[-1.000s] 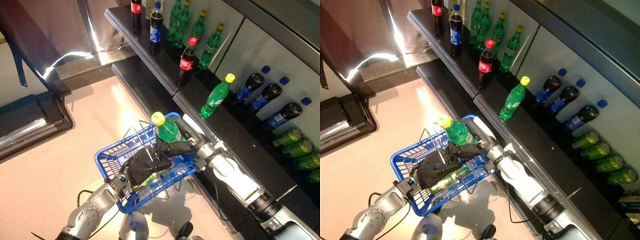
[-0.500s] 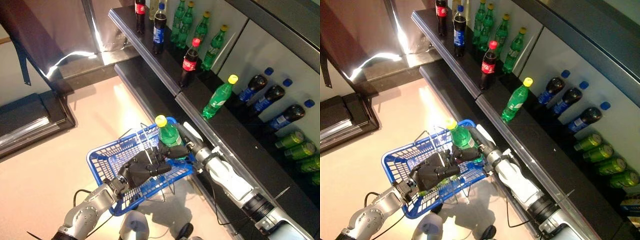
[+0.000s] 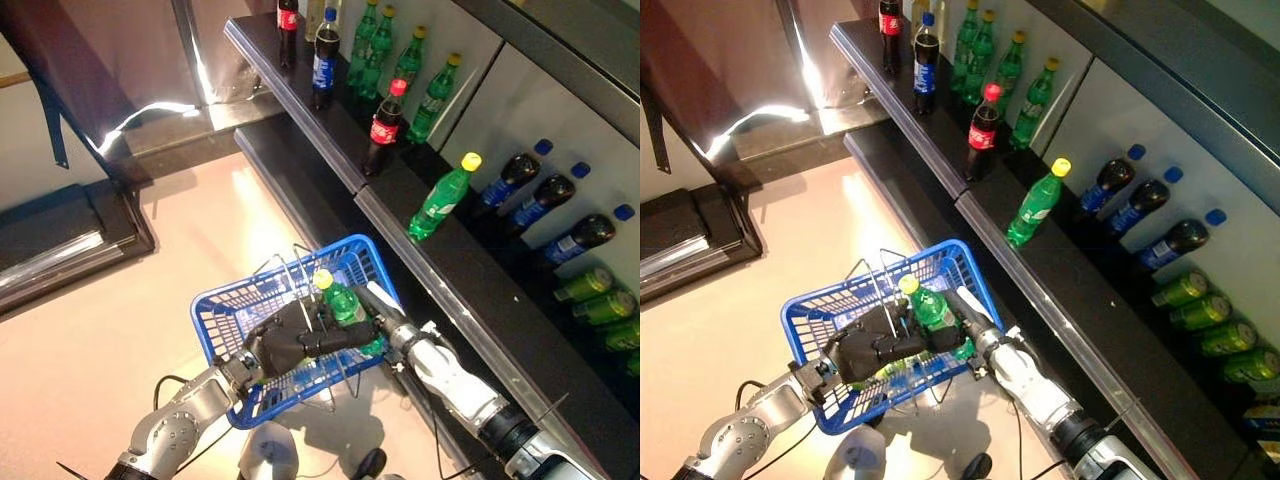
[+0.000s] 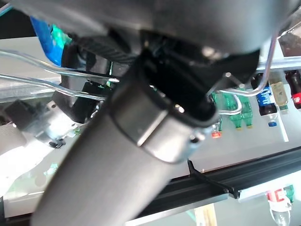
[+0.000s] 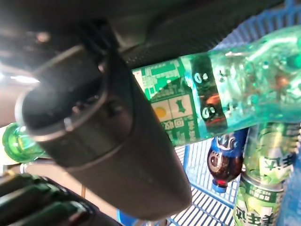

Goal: Pick up the drink and place into the basket.

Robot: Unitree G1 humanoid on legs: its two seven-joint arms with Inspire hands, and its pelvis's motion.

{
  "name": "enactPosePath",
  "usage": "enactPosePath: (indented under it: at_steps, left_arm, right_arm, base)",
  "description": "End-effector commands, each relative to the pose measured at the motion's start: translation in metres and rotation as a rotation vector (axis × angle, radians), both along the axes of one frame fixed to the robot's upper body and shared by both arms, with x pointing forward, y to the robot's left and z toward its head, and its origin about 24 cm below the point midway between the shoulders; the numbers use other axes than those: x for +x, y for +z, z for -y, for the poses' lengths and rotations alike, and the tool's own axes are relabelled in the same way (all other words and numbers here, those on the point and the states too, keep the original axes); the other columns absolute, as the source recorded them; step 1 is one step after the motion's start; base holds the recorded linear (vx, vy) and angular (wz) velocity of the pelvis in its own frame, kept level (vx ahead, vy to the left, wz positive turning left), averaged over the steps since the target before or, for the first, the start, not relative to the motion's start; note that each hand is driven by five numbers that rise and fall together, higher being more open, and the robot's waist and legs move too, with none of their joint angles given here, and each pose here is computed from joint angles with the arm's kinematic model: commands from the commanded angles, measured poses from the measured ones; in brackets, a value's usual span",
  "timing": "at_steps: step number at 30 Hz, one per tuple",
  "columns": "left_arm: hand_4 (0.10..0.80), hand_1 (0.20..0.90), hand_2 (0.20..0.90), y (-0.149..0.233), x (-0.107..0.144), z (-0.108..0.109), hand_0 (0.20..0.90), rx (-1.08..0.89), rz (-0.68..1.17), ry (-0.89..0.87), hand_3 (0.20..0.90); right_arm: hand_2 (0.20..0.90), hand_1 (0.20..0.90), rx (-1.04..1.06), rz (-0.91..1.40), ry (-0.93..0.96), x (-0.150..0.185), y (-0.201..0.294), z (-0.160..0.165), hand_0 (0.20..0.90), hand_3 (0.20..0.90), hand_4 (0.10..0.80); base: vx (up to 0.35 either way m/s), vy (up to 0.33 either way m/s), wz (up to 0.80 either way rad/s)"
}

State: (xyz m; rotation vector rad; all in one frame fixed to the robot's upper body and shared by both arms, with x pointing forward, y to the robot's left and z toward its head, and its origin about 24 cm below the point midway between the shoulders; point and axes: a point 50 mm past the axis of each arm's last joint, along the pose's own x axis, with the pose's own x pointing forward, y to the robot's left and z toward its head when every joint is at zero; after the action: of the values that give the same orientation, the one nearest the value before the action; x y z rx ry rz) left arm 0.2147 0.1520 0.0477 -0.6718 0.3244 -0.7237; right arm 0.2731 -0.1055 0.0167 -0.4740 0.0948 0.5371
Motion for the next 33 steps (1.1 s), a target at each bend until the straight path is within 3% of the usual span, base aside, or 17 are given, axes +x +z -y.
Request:
enactPosePath:
  at_steps: [1,33]
  left_arm:
    - [0.1,0.3,0.3,0.151,-0.018,0.068,0.3,-0.547,0.807,-0.488,0.2]
    - [0.1,0.3,0.3,0.155,-0.025,0.088,0.3,-0.552,0.828,-0.656,0.2]
  right_arm:
    - [0.3,0.3,0.033,0.191,0.131,0.01,0.035,-0.024,0.3,0.2,0.1]
    - [0.3,0.3,-0.407,0.497,0.42,0.024,0.059,-0.066,0.3,0.2,0.1]
  base:
    - [0.0,0.0,0.0]
    - [0.0,0.0,0.02]
